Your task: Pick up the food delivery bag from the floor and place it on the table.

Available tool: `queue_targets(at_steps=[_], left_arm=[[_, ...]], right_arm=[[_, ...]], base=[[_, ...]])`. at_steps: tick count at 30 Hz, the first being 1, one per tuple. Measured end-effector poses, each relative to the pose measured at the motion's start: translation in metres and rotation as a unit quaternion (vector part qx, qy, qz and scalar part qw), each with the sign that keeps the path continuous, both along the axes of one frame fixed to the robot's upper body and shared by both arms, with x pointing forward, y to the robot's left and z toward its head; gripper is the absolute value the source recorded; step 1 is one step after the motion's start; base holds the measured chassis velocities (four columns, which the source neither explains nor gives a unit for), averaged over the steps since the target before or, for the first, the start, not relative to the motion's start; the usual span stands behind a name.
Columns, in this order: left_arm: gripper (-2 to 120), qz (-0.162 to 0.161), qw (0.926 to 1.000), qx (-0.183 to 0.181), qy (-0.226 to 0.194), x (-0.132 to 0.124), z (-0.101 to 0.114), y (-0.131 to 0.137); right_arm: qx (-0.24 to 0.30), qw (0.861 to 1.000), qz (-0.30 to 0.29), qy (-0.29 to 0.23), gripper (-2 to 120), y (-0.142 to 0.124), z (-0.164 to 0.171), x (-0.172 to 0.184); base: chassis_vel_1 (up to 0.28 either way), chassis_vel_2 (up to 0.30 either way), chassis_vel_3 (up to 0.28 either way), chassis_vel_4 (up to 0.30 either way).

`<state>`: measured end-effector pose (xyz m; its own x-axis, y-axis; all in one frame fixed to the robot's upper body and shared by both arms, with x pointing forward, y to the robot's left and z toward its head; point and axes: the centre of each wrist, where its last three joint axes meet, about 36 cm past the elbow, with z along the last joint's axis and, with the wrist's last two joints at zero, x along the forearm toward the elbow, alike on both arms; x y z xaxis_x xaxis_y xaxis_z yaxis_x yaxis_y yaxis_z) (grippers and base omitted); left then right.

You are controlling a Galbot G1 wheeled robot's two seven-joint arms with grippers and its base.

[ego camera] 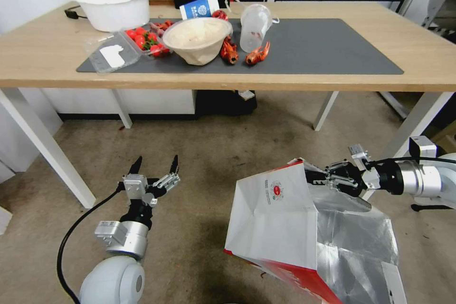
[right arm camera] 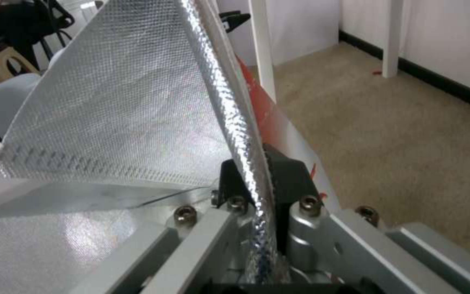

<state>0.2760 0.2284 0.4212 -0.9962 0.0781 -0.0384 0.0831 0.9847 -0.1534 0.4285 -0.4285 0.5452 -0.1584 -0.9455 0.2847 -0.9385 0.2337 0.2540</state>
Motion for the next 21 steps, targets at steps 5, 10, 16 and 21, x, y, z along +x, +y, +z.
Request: queue_targets(at_steps=[5, 10, 16, 21], left_arm=[[100, 0.000, 1.0000, 0.000, 0.000, -0.0001, 0.0005, 0.0000], [100, -0.001, 1.0000, 0.000, -0.001, -0.0007, 0.0022, 0.0002], [100, -0.001, 1.0000, 0.000, -0.001, -0.0007, 0.0024, 0.0000], [100, -0.001, 1.0000, 0.000, -0.001, -0.0005, 0.0024, 0.0000]], right_arm=[[-0.001, 1.000, 0.002, 0.000, 0, 0.0007, 0.0010, -0.0002], [0.000, 1.000, 0.002, 0.001, 0, 0.0015, 0.0001, -0.0002], [-0.002, 1.000, 0.003, 0.003, 0, 0.0013, -0.0016, -0.0010], [-0.002, 1.000, 0.003, 0.005, 0, 0.0011, -0.0024, -0.0015]], base=[[0.000, 0.000, 0.000, 0.000], [0.000, 0.000, 0.000, 0.000], [0.000, 0.000, 0.000, 0.000], [0.000, 0.000, 0.000, 0.000]])
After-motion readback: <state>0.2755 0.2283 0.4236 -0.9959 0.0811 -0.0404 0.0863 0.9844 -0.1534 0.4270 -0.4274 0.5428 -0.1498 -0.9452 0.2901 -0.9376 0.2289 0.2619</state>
